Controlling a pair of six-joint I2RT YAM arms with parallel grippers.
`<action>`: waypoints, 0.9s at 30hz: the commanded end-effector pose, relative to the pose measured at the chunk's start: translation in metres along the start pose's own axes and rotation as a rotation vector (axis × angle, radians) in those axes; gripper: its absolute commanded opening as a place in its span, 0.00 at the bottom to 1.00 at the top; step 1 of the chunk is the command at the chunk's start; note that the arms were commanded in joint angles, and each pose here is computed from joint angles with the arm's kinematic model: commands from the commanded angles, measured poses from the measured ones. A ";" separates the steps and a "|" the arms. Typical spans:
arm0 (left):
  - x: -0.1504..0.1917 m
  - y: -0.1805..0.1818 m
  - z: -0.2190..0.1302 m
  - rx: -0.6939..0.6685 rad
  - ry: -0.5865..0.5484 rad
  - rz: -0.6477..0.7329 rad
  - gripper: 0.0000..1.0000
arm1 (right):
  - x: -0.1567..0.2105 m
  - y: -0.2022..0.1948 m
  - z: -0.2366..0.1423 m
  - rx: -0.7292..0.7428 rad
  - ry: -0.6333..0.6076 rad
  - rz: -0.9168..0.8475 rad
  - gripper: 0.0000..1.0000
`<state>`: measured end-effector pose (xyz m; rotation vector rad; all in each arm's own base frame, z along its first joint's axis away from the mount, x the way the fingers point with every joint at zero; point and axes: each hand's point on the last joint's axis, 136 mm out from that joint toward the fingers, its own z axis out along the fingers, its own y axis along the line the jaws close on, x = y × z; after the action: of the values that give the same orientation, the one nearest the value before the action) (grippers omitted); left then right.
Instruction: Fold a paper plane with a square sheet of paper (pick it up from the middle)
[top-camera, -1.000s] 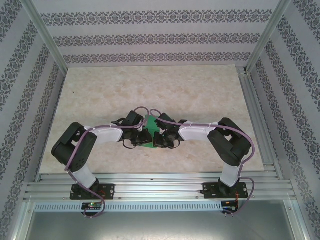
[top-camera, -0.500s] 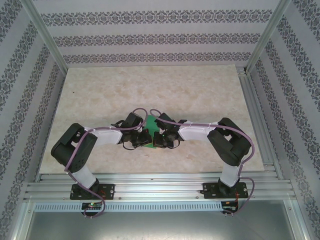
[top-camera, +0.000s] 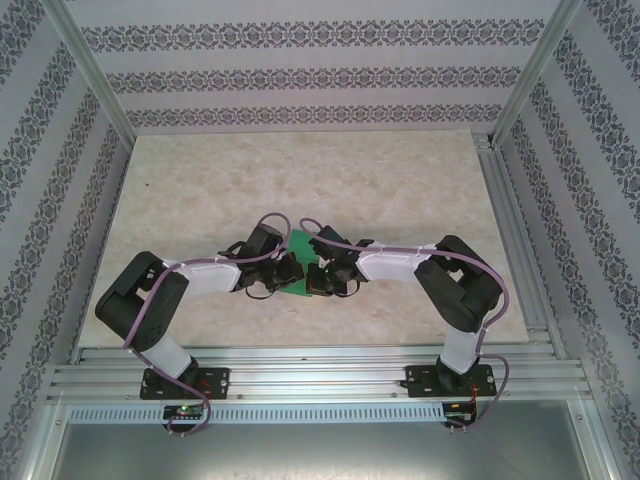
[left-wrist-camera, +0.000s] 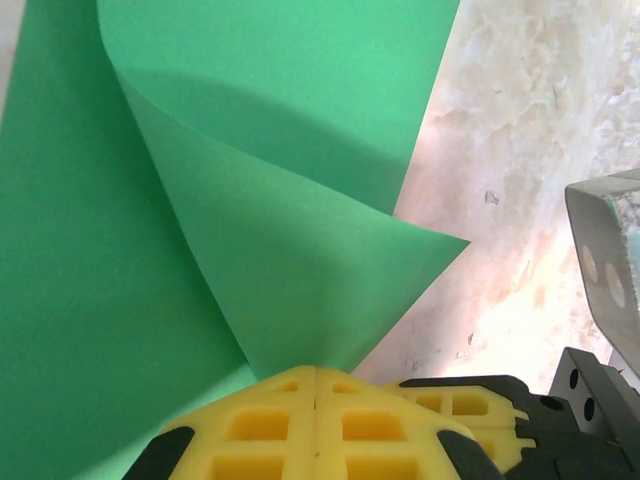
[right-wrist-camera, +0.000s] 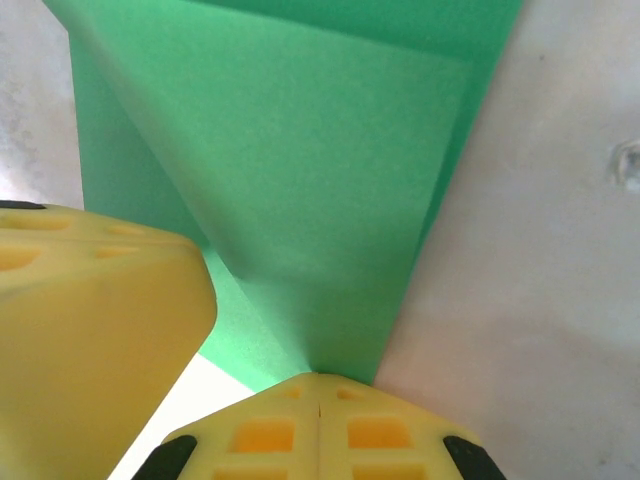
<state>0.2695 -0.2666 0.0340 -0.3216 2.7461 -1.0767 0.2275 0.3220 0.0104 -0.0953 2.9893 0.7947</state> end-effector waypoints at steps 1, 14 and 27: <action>-0.003 -0.007 0.008 0.028 0.002 -0.009 0.03 | 0.019 -0.039 0.019 0.139 0.053 0.038 0.00; -0.015 0.028 0.009 -0.119 -0.046 -0.008 0.03 | 0.027 -0.055 0.020 0.239 0.083 0.005 0.00; -0.059 0.037 0.002 -0.112 -0.092 -0.013 0.04 | 0.040 -0.076 0.022 0.350 0.124 -0.023 0.00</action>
<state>0.3063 -0.2399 0.0187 -0.3932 2.7421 -0.9705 0.2281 0.3231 0.0084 -0.1651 2.9948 0.6765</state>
